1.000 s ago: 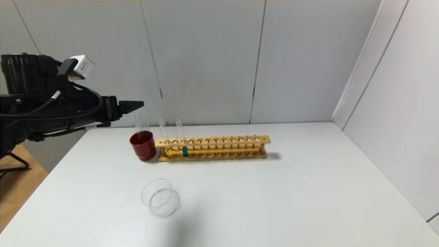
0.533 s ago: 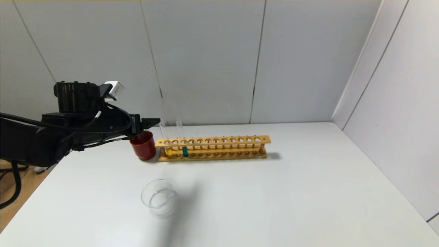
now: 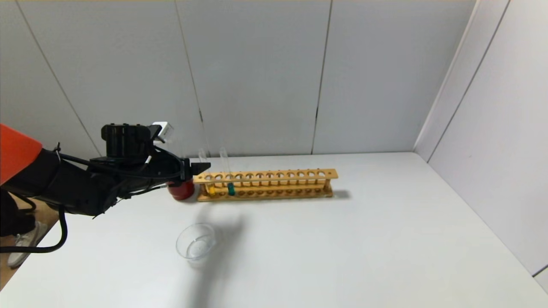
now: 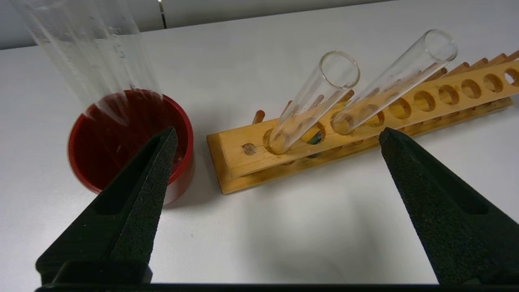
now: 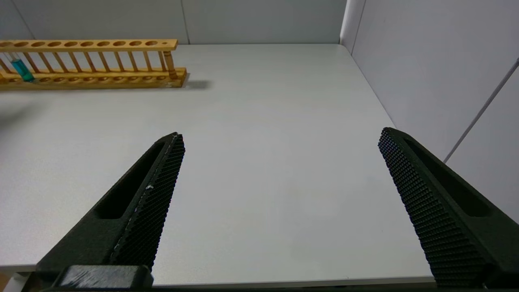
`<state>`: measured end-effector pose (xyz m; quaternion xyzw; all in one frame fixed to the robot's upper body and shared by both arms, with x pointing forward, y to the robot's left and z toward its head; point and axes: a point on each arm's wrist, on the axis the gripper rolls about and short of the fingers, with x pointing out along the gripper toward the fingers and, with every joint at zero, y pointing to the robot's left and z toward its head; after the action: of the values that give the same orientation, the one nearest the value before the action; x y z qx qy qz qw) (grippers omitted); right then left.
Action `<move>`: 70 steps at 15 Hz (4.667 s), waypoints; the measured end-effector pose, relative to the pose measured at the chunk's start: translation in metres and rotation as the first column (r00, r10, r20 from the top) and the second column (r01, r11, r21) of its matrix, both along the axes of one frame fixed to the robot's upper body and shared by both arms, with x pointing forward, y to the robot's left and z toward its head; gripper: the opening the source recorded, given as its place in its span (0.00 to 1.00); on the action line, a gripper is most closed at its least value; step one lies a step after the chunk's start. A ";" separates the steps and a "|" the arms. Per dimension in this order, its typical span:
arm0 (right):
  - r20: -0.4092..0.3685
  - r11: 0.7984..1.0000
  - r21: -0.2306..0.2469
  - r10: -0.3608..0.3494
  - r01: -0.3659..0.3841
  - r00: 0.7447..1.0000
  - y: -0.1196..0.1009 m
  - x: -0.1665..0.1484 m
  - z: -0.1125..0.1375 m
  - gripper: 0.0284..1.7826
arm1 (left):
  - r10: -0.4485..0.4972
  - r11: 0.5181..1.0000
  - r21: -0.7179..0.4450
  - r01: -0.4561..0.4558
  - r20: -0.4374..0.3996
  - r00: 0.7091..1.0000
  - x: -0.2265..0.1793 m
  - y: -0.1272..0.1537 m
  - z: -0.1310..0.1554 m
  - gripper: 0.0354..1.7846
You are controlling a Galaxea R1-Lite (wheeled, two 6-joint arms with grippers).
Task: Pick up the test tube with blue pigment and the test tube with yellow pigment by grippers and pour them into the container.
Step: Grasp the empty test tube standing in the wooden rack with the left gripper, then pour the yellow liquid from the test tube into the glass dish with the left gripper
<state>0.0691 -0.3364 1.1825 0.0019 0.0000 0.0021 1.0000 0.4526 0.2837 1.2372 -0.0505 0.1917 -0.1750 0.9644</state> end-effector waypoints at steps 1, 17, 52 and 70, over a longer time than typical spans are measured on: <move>0.000 1.000 0.000 0.000 0.000 1.000 0.000 0.000 0.000 0.98 | -0.001 1.000 -0.001 0.001 0.009 1.000 0.003 -0.001 -0.003 0.98; 0.000 1.000 0.000 0.000 0.000 1.000 0.000 0.000 0.000 0.98 | 0.030 0.999 0.040 -0.030 0.008 1.000 0.038 -0.022 -0.036 0.98; 0.000 1.000 0.000 0.000 0.000 1.000 0.000 0.000 0.000 0.98 | -0.001 0.997 0.075 0.000 0.010 1.000 0.038 -0.032 -0.035 0.16; 0.000 1.000 0.000 0.000 0.000 1.000 0.000 0.000 0.000 0.98 | 0.071 0.982 0.154 -0.113 0.254 0.965 -0.018 -0.036 0.092 0.16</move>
<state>0.0691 -0.3364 1.1825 0.0019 0.0000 0.0021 1.0000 0.4345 0.2474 1.3294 0.0438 0.0817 -0.1182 0.9887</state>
